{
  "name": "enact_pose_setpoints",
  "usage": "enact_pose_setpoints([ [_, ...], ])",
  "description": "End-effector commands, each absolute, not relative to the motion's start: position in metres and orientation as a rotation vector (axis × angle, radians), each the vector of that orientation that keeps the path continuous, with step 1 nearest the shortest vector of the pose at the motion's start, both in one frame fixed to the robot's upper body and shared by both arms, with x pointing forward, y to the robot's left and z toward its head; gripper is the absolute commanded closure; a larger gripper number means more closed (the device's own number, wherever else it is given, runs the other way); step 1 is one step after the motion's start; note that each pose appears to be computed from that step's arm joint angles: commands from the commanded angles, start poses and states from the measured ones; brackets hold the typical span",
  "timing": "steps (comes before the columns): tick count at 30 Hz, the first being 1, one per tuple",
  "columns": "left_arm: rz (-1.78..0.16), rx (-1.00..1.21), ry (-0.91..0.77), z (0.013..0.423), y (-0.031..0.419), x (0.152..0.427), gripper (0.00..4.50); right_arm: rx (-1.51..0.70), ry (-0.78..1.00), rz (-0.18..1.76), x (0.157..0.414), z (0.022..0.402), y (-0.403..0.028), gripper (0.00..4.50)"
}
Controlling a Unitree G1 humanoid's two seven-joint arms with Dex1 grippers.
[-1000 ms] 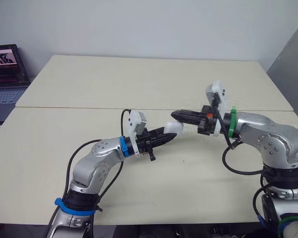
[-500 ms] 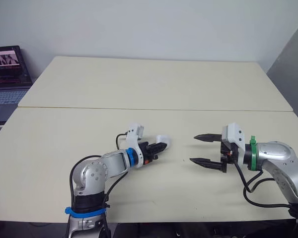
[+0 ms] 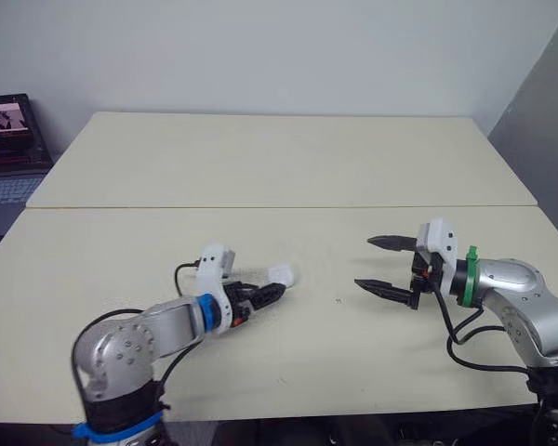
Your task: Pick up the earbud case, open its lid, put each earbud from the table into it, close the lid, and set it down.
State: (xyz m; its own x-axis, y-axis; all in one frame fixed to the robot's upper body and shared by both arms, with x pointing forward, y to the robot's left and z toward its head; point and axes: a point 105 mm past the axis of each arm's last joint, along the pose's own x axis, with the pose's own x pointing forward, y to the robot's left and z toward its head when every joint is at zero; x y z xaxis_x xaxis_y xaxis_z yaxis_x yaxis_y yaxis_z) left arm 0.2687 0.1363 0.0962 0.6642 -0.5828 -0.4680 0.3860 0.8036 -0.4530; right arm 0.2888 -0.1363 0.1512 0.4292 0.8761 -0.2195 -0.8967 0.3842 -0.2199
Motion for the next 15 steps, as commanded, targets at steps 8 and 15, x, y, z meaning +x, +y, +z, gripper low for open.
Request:
enact_pose_setpoints([
  [8,-0.449,0.388,0.079,0.171,0.241,0.308,0.02,-0.325,0.02,1.158,0.295,0.171,-0.136,0.0],
  [15,-0.424,0.404,-0.017,0.173,0.239,0.323,0.02,-0.295,0.013,1.073,0.308,0.17,-0.133,0.0],
])
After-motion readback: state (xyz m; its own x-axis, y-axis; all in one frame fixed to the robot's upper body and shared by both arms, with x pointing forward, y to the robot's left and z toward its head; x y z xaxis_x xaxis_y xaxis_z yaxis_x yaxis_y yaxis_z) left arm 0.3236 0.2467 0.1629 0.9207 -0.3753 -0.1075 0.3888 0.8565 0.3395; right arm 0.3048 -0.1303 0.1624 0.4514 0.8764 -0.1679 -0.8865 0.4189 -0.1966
